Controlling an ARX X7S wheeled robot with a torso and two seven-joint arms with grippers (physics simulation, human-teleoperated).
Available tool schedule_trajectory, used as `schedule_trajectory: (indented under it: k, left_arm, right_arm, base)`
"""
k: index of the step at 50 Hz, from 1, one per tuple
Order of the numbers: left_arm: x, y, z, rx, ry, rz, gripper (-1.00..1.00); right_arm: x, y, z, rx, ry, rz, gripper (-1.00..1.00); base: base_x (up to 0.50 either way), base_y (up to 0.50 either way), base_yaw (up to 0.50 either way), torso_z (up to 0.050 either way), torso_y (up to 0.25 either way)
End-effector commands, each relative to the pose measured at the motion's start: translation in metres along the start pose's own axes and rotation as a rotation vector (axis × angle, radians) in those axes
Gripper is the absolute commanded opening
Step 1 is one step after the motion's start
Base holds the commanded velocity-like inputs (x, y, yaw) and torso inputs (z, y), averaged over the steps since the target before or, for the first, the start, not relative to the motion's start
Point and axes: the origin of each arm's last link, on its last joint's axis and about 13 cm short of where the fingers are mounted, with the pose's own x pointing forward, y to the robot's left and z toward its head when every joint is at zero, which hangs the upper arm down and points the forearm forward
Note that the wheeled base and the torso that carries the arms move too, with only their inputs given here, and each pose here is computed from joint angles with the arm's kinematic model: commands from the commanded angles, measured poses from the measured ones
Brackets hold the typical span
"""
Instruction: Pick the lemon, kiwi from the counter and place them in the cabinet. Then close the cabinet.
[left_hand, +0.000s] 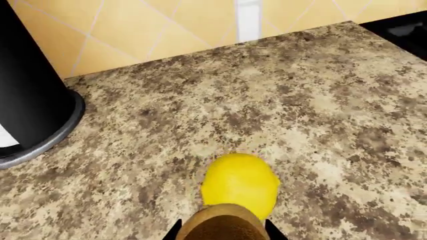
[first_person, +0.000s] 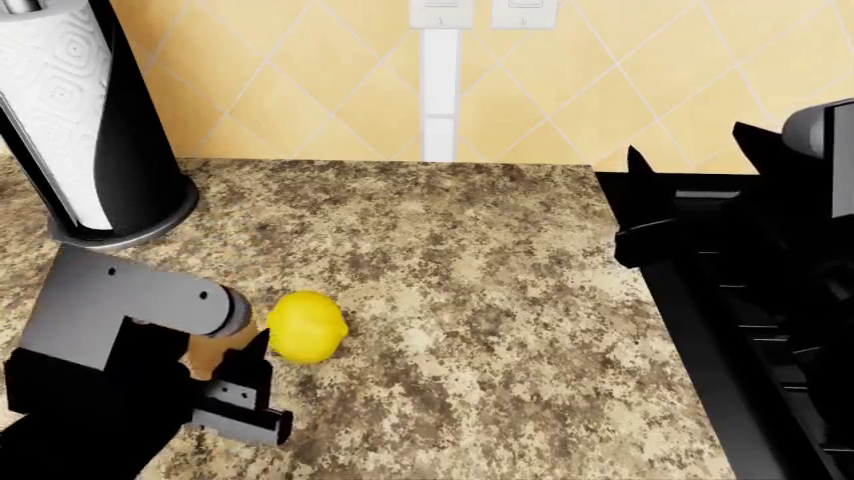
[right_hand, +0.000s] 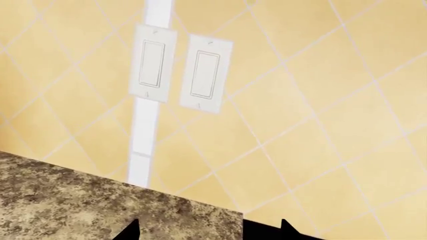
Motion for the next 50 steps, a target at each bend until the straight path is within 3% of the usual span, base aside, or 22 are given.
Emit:
schedule_trajectory:
  k: [1, 10, 19, 22, 29, 35, 50]
  left_arm:
    - [-0.022, 0.013, 0.035, 0.034, -0.201, -0.064, -1.00]
    - [-0.017, 0.022, 0.081, 0.138, -0.469, -0.061, -1.00]
    - [0.004, 0.029, 0.114, 0.241, -0.572, -0.021, -1.00]
    - [0.013, 0.029, 0.114, 0.263, -0.607, 0.034, -1.00]
    - [0.014, 0.029, 0.115, 0.270, -0.624, 0.044, -1.00]
    - [-0.003, 0.033, 0.137, 0.301, -0.699, -0.031, -1.00]
    - [-0.019, 0.042, 0.160, 0.200, -0.782, -0.297, -1.00]
  right_arm:
    - [0.000, 0.001, 0.002, 0.000, -0.003, 0.002, 1.00]
    - [0.000, 0.002, 0.003, 0.003, -0.006, 0.008, 1.00]
    - [0.001, 0.003, 0.002, 0.011, -0.009, 0.014, 1.00]
    - [0.001, 0.004, 0.001, 0.014, -0.013, 0.015, 1.00]
    - [0.001, 0.005, 0.001, 0.015, -0.014, 0.015, 1.00]
    - [0.001, 0.003, -0.001, 0.023, -0.010, 0.011, 1.00]
    - [0.002, 0.003, 0.001, 0.021, -0.012, 0.010, 1.00]
  base:
    - [0.00, 0.00, 0.00, 0.000, 0.000]
    - [0.00, 0.00, 0.00, 0.000, 0.000]
    - [0.00, 0.00, 0.00, 0.000, 0.000]
    - [0.00, 0.00, 0.00, 0.000, 0.000]
    - [0.00, 0.00, 0.00, 0.000, 0.000]
    - [0.00, 0.00, 0.00, 0.000, 0.000]
    - [0.00, 0.00, 0.00, 0.000, 0.000]
